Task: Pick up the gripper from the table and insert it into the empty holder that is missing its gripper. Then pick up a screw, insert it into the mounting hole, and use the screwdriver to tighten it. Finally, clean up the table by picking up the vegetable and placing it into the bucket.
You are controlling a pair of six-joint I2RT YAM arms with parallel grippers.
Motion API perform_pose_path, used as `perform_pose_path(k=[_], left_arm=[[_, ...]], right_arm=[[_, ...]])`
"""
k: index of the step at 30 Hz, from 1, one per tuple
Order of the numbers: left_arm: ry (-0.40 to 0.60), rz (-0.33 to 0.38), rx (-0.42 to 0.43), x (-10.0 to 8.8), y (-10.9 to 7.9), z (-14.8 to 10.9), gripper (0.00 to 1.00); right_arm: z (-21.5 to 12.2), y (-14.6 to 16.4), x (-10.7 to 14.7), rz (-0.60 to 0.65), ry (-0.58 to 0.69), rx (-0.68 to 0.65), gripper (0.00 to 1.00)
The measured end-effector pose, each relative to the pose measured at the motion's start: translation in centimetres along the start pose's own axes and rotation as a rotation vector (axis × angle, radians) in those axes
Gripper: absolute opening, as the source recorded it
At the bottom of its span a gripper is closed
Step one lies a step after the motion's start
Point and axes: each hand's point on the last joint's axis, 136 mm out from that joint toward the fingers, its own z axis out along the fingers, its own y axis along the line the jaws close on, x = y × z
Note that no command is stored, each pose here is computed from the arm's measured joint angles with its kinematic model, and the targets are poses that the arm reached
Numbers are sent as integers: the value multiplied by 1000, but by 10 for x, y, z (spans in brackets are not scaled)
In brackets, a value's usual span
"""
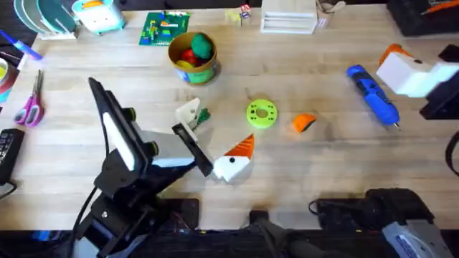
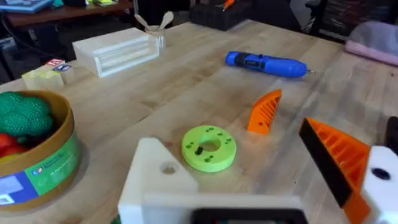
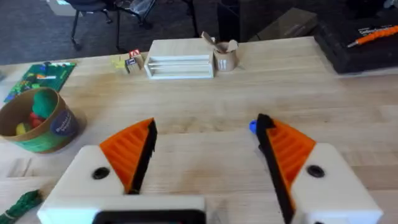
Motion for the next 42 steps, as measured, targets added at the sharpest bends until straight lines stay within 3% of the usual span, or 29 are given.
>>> perform_pose_path(k=[4,42], left_arm=[[-35,4,5,-8,-2,-2,993],[-35,-5,-7,-8,0,-2,993]], right_arm=[[0,0,0,0,0,0,991],[0,1,-1,6,-2,-5,991]])
